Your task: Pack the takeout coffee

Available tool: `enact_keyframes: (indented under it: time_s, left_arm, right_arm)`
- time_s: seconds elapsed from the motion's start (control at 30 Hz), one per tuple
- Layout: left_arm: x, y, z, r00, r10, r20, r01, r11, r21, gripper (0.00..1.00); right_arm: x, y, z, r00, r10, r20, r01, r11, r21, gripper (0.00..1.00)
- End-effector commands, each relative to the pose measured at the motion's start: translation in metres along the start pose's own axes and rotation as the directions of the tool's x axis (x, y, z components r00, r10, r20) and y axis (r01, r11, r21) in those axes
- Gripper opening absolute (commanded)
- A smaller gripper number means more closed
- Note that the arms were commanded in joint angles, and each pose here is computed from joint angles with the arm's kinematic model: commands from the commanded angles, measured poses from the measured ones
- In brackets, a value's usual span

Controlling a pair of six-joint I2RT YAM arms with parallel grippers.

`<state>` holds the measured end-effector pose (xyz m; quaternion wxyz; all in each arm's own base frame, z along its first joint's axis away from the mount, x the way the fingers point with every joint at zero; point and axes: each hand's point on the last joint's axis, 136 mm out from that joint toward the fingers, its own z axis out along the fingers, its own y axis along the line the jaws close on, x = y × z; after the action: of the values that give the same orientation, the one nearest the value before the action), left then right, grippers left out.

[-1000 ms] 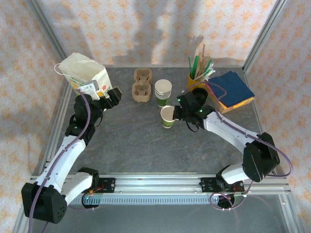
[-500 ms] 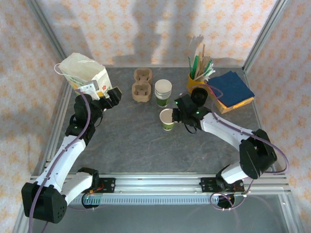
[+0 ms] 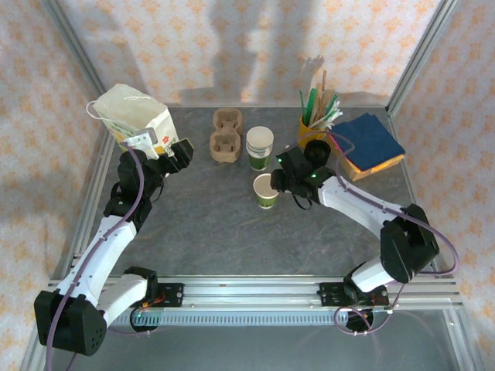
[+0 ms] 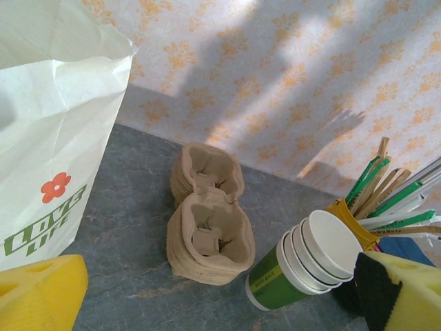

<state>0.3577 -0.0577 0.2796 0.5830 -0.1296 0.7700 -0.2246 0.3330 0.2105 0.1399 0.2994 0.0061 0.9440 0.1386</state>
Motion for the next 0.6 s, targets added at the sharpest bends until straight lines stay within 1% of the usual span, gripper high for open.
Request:
enact_keyframes:
  time_s: [0.0, 0.1, 0.13, 0.17, 0.23, 0.43, 0.57]
  left_arm:
    - [-0.017, -0.009, -0.007, 0.999, -0.003, 0.04, 0.003, 1.0, 0.011, 0.99]
    - [-0.017, -0.01, -0.007, 0.999, -0.004, 0.04, 0.003, 1.0, 0.014, 0.99]
    - [-0.017, -0.01, -0.007, 0.999, -0.005, 0.04, 0.005, 1.0, 0.015, 0.99]
    - [-0.016, -0.008, -0.007, 0.999, -0.01, 0.039, 0.01, 1.0, 0.011, 0.99]
    - [-0.015, -0.009, -0.006, 0.999, -0.021, 0.039, 0.02, 1.0, 0.019, 0.99]
    - [-0.009, -0.019, 0.001, 1.0, -0.022, 0.009, 0.021, 0.998, 0.056, 0.99]
    - [-0.006, -0.022, 0.002, 1.0, -0.028, 0.0, 0.027, 0.998, 0.062, 0.99]
  right_arm:
    - [-0.038, -0.009, -0.037, 0.992, 0.05, 0.112, -0.054, 0.998, 0.036, 0.38]
    - [-0.06, -0.039, -0.05, 0.977, 0.113, 0.179, -0.133, 0.986, 0.104, 0.41]
    - [-0.066, -0.051, -0.053, 0.971, 0.134, 0.201, -0.16, 0.98, 0.119, 0.43]
    - [-0.073, -0.065, -0.056, 0.961, 0.164, 0.221, -0.196, 0.972, 0.129, 0.49]
    - [-0.086, -0.085, -0.057, 0.945, 0.221, 0.242, -0.253, 0.961, 0.109, 0.52]
    - [-0.109, -0.147, -0.047, 0.887, 0.353, 0.296, -0.405, 0.904, 0.136, 0.53]
    - [-0.117, -0.172, -0.03, 0.868, 0.405, 0.287, -0.455, 0.88, 0.133, 0.53]
